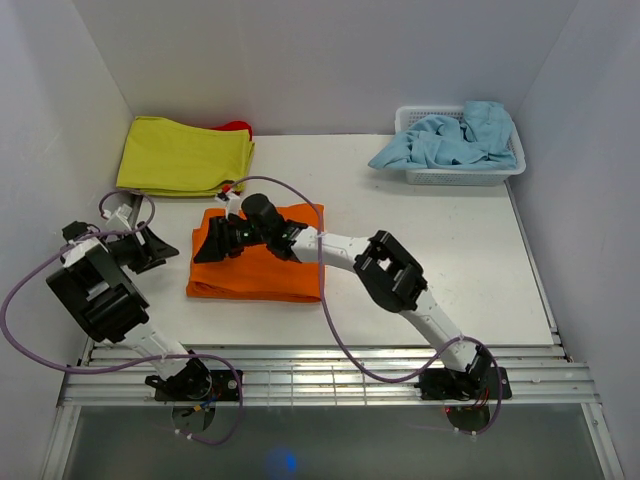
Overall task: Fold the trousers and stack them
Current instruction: Fold the trousers
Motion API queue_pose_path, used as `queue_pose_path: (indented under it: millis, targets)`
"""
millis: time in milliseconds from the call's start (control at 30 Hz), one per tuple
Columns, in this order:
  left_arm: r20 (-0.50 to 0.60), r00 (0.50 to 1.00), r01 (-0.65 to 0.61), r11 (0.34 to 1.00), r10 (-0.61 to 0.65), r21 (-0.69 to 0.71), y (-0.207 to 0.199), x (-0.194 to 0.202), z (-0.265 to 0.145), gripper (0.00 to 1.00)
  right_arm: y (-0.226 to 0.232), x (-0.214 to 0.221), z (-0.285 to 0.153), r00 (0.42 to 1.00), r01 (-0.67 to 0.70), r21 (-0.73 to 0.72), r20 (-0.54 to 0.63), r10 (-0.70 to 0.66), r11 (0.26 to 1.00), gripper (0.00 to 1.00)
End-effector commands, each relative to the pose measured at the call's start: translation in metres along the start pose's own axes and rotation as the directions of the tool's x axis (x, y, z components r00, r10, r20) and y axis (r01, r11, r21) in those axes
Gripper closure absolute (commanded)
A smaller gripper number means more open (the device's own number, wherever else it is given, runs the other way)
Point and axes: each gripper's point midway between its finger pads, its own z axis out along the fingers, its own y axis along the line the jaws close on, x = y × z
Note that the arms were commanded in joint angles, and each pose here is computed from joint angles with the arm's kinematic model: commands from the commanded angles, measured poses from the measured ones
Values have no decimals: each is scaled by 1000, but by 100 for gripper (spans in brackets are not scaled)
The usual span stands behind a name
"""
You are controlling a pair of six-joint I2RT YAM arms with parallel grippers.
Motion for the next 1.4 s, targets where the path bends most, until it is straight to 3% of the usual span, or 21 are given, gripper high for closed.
queue_pose_path:
  millis: [0,200,367,467,600,867,1167,1367]
  targets:
    - [-12,998,-62,992,64,114,-30,-7,-5,29,58,-46,-62,979,202,-52,25,-201,978,36]
    - [-64,990,-112,982,123,151,-51,-4,5,30,-12,-41,-174,961,266,172,-123,-247,949,28]
    - [-147,965,-197,972,215,128,-73,18,13,24,-98,-13,-295,978,178,444,-180,-107,878,8]
    - [-187,958,-215,976,218,36,-64,26,20,23,-133,13,-335,987,67,512,-158,17,856,7]
    - [-192,971,-158,986,145,-52,-48,26,26,29,-149,31,-336,984,-28,470,-145,108,882,15]
    - [-176,975,-134,991,137,25,-63,22,32,43,-160,26,-301,983,-158,314,-38,178,936,34]
    - [-147,983,-104,992,113,65,-65,7,44,41,-190,17,-274,946,-325,221,97,310,920,35]
    - [-163,984,-67,996,76,64,-51,-9,63,40,-209,21,-264,928,-372,209,98,360,904,37]
